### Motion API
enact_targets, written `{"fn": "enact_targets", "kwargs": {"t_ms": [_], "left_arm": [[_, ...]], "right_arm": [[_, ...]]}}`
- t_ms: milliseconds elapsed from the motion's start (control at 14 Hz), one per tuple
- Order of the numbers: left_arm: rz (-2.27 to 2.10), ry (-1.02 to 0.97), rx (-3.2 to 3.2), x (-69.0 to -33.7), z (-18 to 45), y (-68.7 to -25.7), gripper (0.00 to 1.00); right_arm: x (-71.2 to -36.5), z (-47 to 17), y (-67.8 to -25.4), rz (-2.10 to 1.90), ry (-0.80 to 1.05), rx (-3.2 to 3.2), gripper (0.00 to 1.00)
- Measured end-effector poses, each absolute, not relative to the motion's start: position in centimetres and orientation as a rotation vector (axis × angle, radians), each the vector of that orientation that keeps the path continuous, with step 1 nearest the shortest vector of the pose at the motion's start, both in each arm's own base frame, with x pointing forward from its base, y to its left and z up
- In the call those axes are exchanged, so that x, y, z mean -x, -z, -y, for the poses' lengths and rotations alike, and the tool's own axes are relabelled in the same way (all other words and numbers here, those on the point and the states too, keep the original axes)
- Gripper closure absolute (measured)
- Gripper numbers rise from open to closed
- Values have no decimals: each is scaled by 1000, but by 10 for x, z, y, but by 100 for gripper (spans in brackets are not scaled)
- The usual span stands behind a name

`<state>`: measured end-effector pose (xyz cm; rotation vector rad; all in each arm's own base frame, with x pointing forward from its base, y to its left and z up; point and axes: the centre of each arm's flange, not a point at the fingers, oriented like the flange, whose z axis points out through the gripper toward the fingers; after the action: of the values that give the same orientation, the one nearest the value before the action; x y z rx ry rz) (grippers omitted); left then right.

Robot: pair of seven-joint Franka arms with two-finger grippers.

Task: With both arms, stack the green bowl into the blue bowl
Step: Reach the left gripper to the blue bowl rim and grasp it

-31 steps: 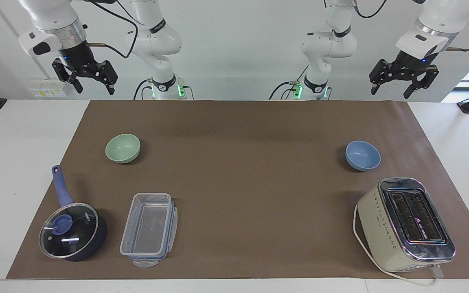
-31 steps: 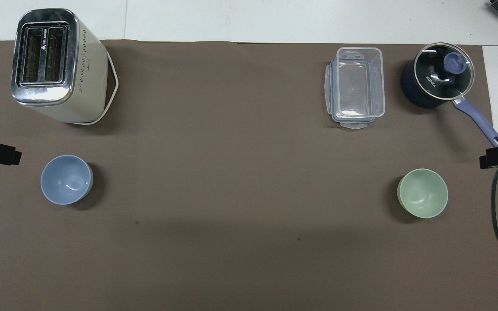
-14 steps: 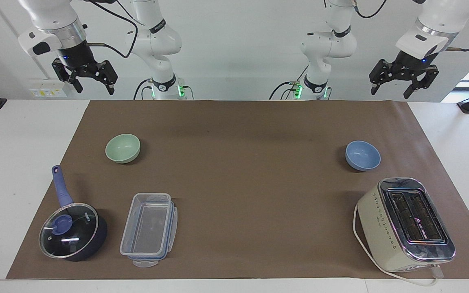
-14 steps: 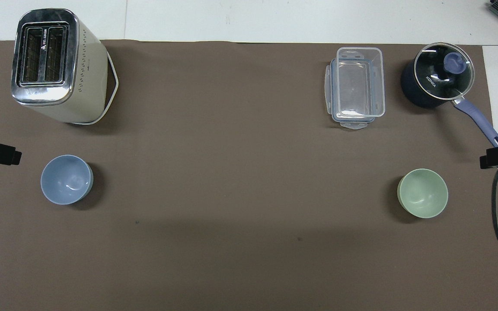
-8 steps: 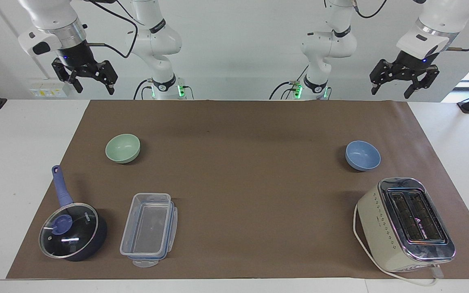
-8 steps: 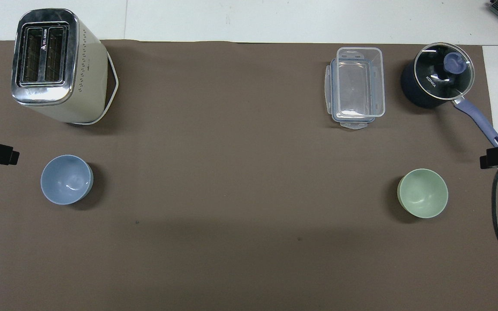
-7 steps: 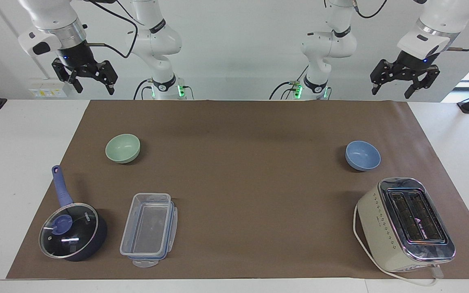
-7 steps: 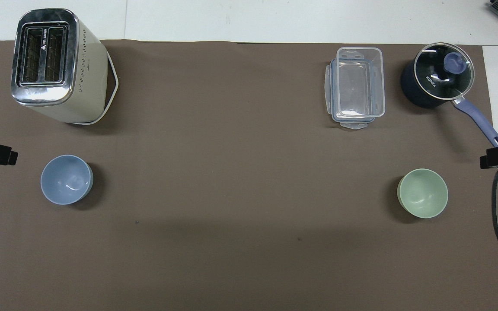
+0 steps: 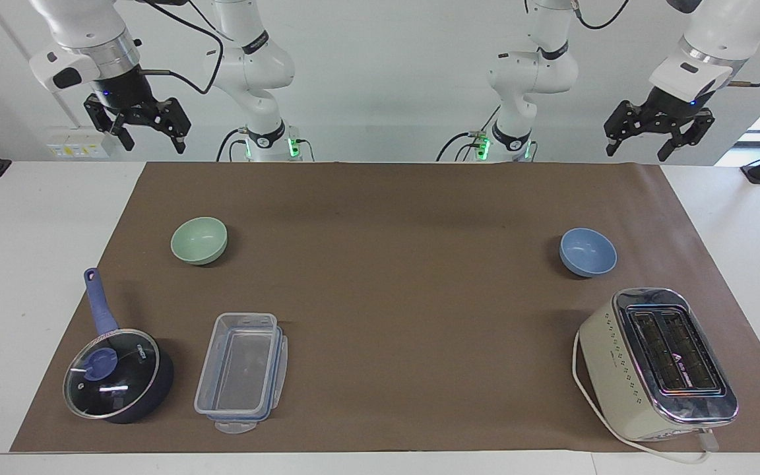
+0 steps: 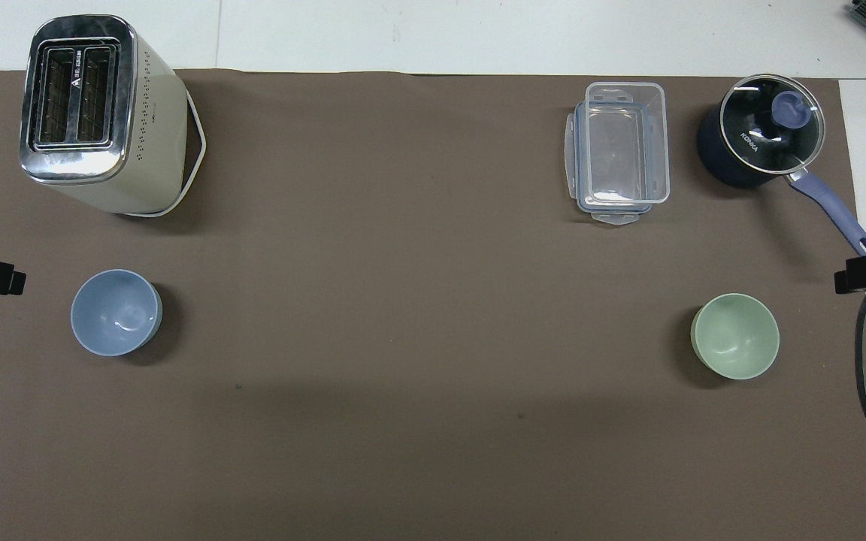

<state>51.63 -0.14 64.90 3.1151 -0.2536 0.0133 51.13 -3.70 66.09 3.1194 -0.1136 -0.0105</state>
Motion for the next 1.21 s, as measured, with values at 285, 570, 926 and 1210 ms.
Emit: {"fn": "enact_targets", "kwargs": {"t_ms": [285,570,926,1210], "left_arm": [[185,-59,-3118,-522,-26,-605,0],[175,-61,-3106,-523,-56,-543,0],[214,-83,-3076,-521,-83,-484,0],[200,-74,-3082,-531,-95,-445,0]], "right_arm": [[-511,37,-661,114,10,-3119,0],[-511,37,-661,114,10,-3119,0],[-511,37,-661,114,10,-3119,0],[-511,37,-661,114,10,-3119,0]]}}
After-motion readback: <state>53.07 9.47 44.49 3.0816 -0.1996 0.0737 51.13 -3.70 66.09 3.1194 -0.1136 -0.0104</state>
